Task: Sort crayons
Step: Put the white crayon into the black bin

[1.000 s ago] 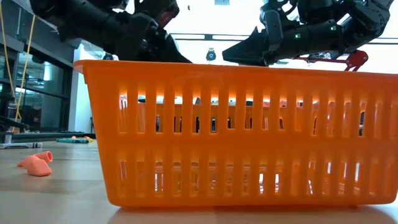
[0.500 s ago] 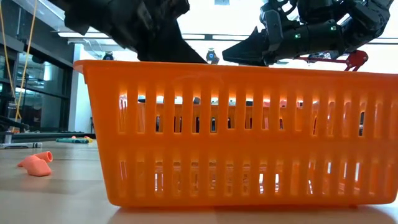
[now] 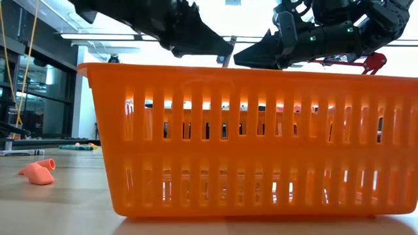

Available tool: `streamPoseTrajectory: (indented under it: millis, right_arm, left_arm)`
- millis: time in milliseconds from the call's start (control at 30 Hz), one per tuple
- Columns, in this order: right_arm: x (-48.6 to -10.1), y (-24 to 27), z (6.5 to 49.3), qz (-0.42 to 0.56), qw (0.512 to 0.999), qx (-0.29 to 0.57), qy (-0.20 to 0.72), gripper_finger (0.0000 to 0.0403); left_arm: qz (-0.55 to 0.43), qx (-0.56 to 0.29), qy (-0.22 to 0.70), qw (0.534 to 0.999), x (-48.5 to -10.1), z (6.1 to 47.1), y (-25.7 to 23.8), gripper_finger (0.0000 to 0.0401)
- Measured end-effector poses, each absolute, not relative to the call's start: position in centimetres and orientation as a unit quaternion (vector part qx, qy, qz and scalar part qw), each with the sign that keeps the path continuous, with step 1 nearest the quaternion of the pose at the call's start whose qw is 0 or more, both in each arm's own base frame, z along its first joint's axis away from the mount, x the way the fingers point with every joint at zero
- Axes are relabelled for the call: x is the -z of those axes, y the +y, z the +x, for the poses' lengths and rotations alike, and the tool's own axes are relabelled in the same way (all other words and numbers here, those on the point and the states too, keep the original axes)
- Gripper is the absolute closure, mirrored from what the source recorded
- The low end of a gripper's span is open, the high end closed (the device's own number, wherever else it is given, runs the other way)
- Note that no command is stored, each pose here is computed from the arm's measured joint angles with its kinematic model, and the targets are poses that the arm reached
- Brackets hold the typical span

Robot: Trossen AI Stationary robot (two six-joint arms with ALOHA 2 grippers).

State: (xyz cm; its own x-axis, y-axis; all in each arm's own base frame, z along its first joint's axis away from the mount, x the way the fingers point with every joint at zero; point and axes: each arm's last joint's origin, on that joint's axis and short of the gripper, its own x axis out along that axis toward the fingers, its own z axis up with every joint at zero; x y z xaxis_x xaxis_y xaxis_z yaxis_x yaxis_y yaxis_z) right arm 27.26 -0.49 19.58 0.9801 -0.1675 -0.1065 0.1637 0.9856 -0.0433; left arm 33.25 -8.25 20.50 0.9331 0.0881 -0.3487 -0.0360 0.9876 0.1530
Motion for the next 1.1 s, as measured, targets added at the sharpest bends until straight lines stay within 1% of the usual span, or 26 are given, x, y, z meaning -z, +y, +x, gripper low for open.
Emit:
streamPoseTrajectory:
  millis: [133,200,300,467,633,767,933,1100]
  right_arm:
    - [-19.5,-0.5,27.2,-0.016,0.995,0.083,0.059,0.0311]
    - [-19.5,-0.5,27.2,-0.016,0.995,0.083,0.06,0.0311]
    - [-19.4,-0.5,27.2,-0.017,0.994,0.083,0.064,0.0311]
    - [-19.4,-0.5,27.2,-0.017,0.994,0.083,0.065,0.0311]
    - [-19.4,-0.5,27.2,-0.017,0.994,0.083,0.063,0.0311]
    - [-19.4,-0.5,27.2,-0.011,0.994,0.084,0.062,0.0311]
    - [-19.4,-0.5,27.2,-0.009,0.994,0.086,0.062,0.0311]
    - [-19.4,-0.5,27.2,-0.009,0.994,0.085,0.061,0.0311]
  left_arm:
    - [0.008,-0.04,0.12,0.992,-19.9,32.8,-7.5,0.0401]
    - [-0.053,-0.047,0.091,0.993,-19.1,32.1,-7.2,0.0401]
    - [-0.158,-0.045,0.028,0.986,-19.0,31.2,-7.1,0.0401]
    - [-0.242,-0.066,0.044,0.967,-17.7,30.2,-7.5,0.0401]
    - [-0.342,-0.092,0.058,0.933,-17.1,30.0,-7.8,0.0401]
    - [-0.37,-0.067,0.074,0.924,-17.0,29.9,-8.2,0.0399]
    - [-0.357,-0.052,0.096,0.928,-16.7,29.6,-9.2,0.0393]
    - [-0.344,-0.073,0.095,0.931,-16.6,29.4,-9.3,0.0374]
